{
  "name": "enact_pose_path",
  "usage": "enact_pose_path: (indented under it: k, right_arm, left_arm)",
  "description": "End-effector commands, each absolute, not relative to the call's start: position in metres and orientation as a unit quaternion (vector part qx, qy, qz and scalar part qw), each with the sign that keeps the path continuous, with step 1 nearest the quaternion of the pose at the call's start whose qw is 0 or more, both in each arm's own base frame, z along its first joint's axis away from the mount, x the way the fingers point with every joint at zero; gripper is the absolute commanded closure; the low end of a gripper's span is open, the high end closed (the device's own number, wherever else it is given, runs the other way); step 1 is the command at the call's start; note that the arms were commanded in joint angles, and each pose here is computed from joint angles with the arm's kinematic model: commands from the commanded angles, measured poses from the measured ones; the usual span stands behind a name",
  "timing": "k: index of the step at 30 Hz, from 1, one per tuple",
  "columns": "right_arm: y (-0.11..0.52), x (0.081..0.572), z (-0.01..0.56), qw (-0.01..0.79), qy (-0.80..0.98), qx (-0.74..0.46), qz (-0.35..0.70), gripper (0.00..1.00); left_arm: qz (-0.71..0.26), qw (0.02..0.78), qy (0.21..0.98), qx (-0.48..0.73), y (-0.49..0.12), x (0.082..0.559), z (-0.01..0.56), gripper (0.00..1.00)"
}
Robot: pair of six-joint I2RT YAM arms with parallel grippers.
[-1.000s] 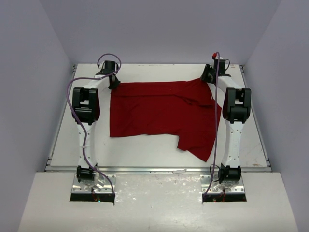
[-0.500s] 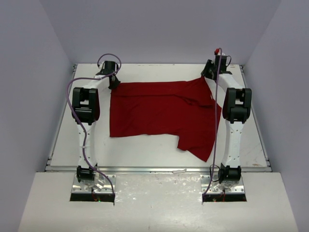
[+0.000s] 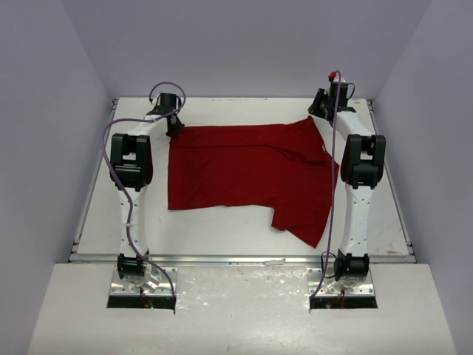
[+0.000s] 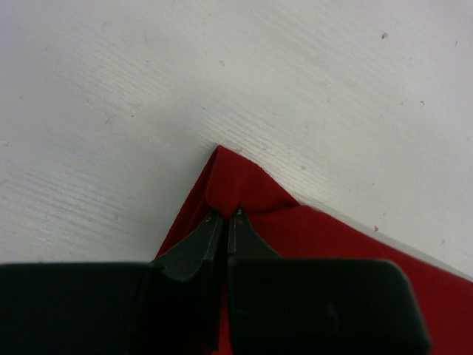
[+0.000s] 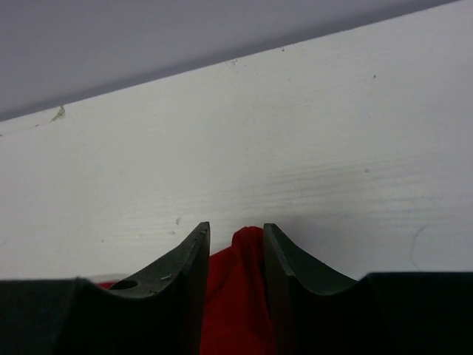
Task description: Fold and stack the t-shirts
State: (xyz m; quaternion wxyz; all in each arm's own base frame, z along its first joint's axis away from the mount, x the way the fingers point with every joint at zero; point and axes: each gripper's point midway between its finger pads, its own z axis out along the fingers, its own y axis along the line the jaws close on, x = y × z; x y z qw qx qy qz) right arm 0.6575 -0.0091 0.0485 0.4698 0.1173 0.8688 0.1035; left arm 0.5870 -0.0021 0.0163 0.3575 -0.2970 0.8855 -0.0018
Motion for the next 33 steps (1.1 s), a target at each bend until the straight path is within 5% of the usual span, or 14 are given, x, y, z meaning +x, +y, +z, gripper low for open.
enact_pose_path:
  k: [1,14,20,26,33]
  right_arm:
    - [-0.012,0.658,0.062,0.482,0.863,0.107,0.104,0.63]
    - [-0.01,0.649,0.052,0.473,0.868,0.105,0.104,0.69]
    - [-0.013,0.65,0.057,0.478,0.867,0.106,0.096,0.99]
    - [-0.025,0.643,0.069,0.494,0.855,0.139,0.075,0.99]
    - [-0.08,0.602,0.065,0.478,0.812,0.335,-0.005,0.99]
  left_arm:
    - [-0.012,0.356,0.887,-0.293,-0.004,0.584,0.021,0.99]
    - [-0.01,0.353,0.888,-0.294,-0.004,0.583,0.017,1.0]
    - [-0.011,0.351,0.889,-0.293,-0.005,0.582,0.016,1.0]
    - [-0.014,0.354,0.886,-0.298,-0.005,0.581,0.019,1.0]
    - [-0.01,0.375,0.857,-0.353,0.006,0.57,0.031,1.0]
